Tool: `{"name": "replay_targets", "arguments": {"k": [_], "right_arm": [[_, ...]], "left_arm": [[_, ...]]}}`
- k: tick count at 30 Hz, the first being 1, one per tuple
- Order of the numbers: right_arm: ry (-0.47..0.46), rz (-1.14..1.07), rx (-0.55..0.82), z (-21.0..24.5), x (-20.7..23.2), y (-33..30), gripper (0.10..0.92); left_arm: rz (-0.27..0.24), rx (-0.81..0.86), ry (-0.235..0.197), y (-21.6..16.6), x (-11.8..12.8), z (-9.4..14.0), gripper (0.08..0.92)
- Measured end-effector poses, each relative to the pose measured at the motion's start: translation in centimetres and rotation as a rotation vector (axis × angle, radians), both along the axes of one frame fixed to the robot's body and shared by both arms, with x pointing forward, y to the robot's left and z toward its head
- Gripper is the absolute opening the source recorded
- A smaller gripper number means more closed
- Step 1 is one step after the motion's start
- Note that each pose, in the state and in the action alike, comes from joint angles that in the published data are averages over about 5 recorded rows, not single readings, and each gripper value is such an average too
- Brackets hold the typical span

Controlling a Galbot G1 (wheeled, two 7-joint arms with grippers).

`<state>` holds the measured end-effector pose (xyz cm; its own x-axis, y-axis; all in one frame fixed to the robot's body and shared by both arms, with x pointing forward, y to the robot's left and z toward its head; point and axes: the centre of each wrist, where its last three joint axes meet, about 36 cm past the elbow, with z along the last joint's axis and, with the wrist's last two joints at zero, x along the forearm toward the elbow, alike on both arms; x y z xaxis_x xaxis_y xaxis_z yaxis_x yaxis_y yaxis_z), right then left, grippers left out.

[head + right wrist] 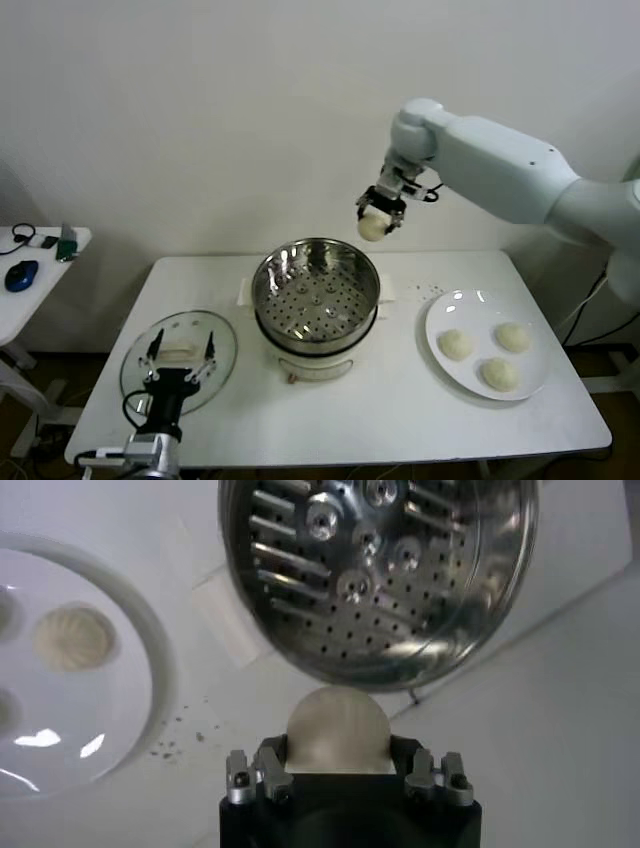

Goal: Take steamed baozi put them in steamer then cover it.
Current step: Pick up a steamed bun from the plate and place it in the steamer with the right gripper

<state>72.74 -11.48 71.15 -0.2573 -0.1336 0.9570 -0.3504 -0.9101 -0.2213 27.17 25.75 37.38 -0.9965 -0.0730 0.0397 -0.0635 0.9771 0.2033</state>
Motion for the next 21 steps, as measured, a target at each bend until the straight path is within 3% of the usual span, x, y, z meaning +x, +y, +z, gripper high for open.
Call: {"name": "replay_targets", "arguments": {"k": [10, 21], "right_arm": [[-0.038, 0.258, -0.109, -4.6, -1.2, 7.7, 0.670], [-0.054, 0.385, -0.191, -9.7, -1.3, 11.6, 0.678]], "left_arm": [[0.000, -0.004, 0.006, 0.3, -0.3, 0.3, 0.823], [-0.001, -0.005, 0.005, 0.4, -0.4, 0.8, 0.823]]}}
